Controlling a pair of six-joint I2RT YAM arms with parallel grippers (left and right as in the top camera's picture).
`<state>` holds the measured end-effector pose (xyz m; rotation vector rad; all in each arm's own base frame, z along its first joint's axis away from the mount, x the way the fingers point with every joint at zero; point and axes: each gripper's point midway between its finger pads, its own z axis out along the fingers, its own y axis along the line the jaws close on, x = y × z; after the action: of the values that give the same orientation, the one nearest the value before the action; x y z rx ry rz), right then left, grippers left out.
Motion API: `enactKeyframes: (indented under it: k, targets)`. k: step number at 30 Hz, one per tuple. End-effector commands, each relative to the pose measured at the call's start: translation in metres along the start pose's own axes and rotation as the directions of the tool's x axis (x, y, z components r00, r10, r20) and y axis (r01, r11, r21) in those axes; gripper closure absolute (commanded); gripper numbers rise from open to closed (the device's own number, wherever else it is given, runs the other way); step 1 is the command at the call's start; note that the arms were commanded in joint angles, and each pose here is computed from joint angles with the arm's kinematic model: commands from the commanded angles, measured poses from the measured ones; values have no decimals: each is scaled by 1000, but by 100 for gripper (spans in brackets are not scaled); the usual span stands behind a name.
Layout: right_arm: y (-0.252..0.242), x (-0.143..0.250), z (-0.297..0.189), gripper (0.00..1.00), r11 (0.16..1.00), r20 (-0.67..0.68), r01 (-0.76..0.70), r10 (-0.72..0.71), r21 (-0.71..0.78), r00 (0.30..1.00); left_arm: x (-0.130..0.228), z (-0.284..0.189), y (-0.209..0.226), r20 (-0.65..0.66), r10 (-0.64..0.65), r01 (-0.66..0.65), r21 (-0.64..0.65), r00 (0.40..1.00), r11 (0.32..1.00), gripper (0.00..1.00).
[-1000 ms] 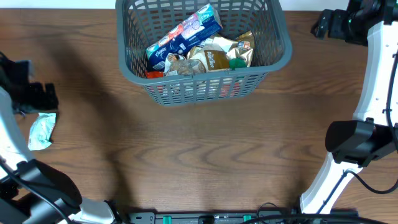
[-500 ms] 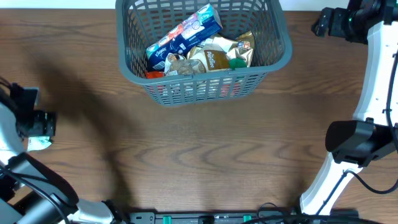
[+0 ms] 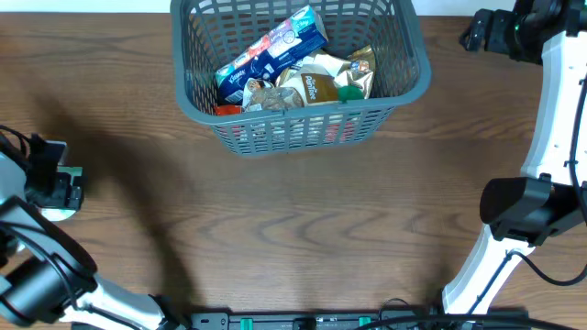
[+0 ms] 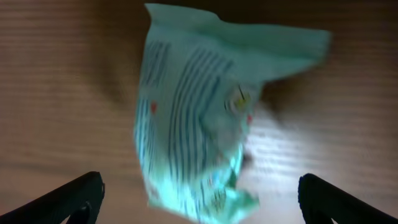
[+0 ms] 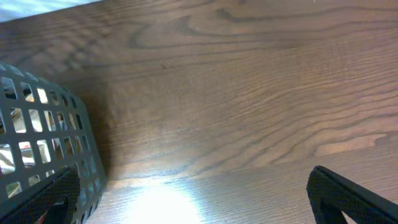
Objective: Pack container
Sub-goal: 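Move the left gripper to the mint-green wrapper and grasp it, then lift the mint-green wrapper and drop it into the basket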
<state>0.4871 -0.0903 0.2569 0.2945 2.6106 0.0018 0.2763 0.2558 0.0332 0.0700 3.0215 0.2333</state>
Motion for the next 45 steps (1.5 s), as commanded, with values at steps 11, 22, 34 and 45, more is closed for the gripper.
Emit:
enactKeyframes:
  k: [11, 22, 34, 45]
  targets:
    - [10, 4, 3, 1, 1000, -17, -25, 25, -1, 1000, 7, 50, -11, -56, 3, 1, 79, 998, 997, 1]
    - [17, 5, 3, 1, 1000, -19, -10, 10, -8, 1000, -19, 40, -31, 32, -175, 166, 178, 984, 970, 60]
    - [-19, 7, 1, 1, 977, -25, -213, 213, 29, 977, -77, -75, -32, 142, -311, 290, 149, 940, 945, 94]
    - [-43, 12, -1, 1, 970, -45, -242, 243, 16, 969, -147, -265, -96, 451, -171, 67, 237, 876, 969, 94]
